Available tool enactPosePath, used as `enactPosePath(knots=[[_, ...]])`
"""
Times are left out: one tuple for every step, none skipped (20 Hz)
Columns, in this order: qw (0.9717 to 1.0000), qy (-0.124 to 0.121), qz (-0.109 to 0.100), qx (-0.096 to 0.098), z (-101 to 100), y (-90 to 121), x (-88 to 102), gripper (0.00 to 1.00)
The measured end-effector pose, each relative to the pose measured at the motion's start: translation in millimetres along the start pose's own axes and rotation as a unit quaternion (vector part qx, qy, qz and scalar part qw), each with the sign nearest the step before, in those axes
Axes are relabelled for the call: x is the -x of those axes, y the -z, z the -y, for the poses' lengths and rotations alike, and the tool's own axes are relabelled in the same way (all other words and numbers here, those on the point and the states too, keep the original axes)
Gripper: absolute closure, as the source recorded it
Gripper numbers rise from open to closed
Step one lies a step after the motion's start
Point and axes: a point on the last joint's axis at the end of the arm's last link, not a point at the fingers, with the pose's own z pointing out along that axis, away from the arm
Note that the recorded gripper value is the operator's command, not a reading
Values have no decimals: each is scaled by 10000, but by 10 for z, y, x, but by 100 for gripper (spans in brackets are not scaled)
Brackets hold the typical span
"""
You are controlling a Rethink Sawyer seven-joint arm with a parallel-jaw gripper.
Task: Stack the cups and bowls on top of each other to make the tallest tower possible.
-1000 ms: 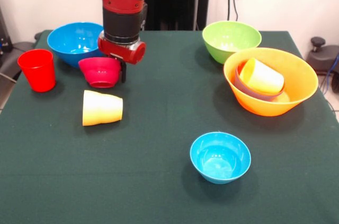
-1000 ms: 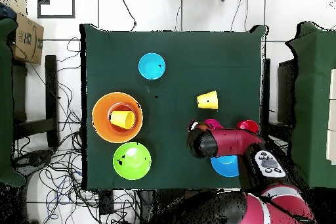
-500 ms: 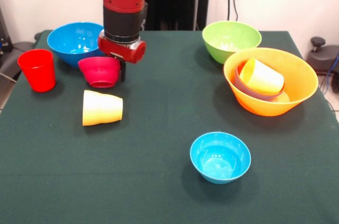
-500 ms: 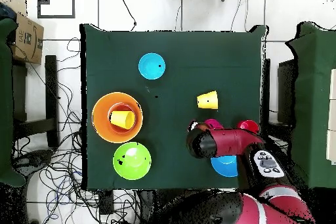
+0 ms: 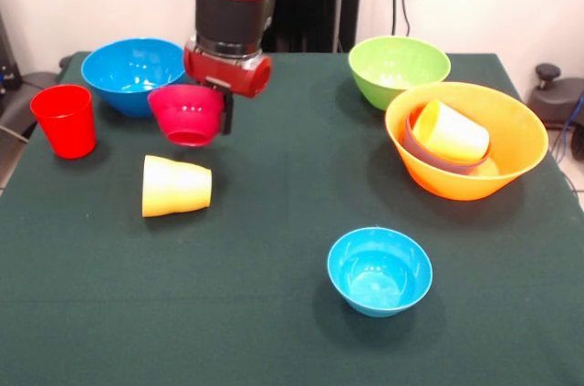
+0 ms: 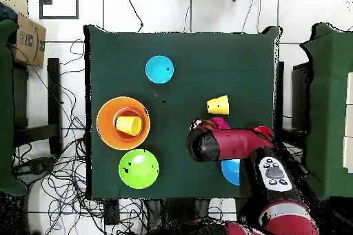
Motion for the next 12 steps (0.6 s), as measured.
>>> enactPosePath(knots=[[10000,-35,34,17,-61,80,44,100],[10000,-73,59,29,-110,147,82,100],[9999,-127,90,42,-175,243,135,100],[9998,-147,104,49,-203,284,158,100],[9997,-194,112,54,-245,352,192,100],[9996,-237,114,56,-282,420,223,100],[9995,-285,109,59,-325,499,253,100],[9994,-329,92,55,-362,564,271,100],[9993,-356,82,50,-393,615,283,100],[9993,-375,73,49,-430,666,290,100],[9992,-401,54,49,-558,789,289,100],[9992,-395,52,49,-590,812,285,100]])
